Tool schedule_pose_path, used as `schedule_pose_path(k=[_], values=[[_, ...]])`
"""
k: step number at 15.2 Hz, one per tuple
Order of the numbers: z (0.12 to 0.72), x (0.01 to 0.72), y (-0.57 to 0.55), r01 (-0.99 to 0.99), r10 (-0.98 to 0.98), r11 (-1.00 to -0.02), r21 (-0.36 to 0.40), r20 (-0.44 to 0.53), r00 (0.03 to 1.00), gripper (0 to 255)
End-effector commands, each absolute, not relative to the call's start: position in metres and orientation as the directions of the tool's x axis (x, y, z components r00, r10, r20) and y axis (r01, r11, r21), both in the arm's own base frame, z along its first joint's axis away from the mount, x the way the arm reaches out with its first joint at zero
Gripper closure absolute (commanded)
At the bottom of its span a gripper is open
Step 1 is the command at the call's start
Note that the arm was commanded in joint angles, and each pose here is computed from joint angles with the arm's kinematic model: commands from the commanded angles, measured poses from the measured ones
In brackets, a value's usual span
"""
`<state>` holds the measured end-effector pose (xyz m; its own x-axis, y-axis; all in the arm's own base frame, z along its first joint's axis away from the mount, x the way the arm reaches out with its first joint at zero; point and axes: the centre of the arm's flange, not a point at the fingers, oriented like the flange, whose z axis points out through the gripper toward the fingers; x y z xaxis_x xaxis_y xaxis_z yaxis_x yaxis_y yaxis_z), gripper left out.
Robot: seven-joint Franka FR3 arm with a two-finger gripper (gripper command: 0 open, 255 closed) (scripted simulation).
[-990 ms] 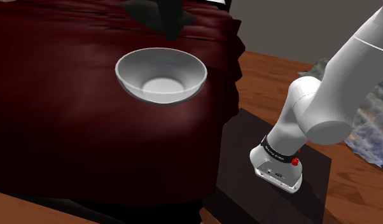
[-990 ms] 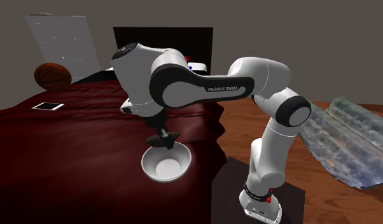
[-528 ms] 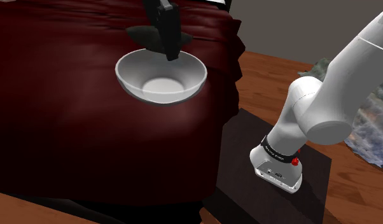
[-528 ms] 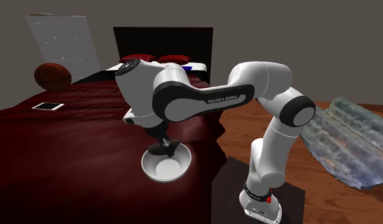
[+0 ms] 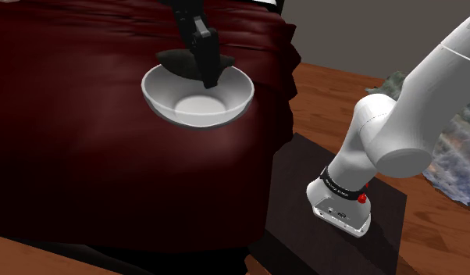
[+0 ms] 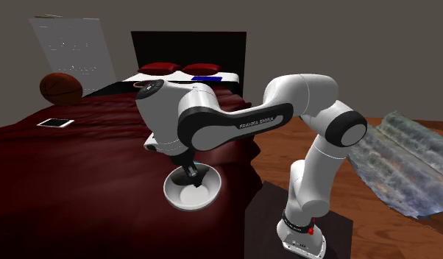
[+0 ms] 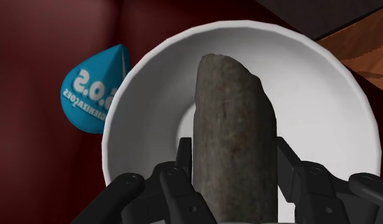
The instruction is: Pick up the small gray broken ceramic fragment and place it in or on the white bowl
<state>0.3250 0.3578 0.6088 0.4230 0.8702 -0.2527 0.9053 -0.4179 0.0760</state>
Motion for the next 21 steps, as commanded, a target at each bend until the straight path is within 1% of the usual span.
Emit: schedule_pose_path(k=[1,3,4,9,13,21], values=[[0.609,0.325,0.358,0.905,0.870,-0.418,0.076,-0.252,0.423,255],[0.609,0.325,0.358,0.905,0.870,-0.418,0.076,-0.252,0.423,255],[0.609,0.325,0.358,0.905,0.870,-0.418,0.076,-0.252,0.423,0],[0.609,0.325,0.358,0.905,0.870,-0.418,0.076,-0.252,0.423,0],[0.657,0.327,0.371,0.905,0.870,-0.418,0.076,-0.252,0.423,0],[0.657,0.327,0.371,0.905,0.870,-0.418,0.076,-0.252,0.423,0]])
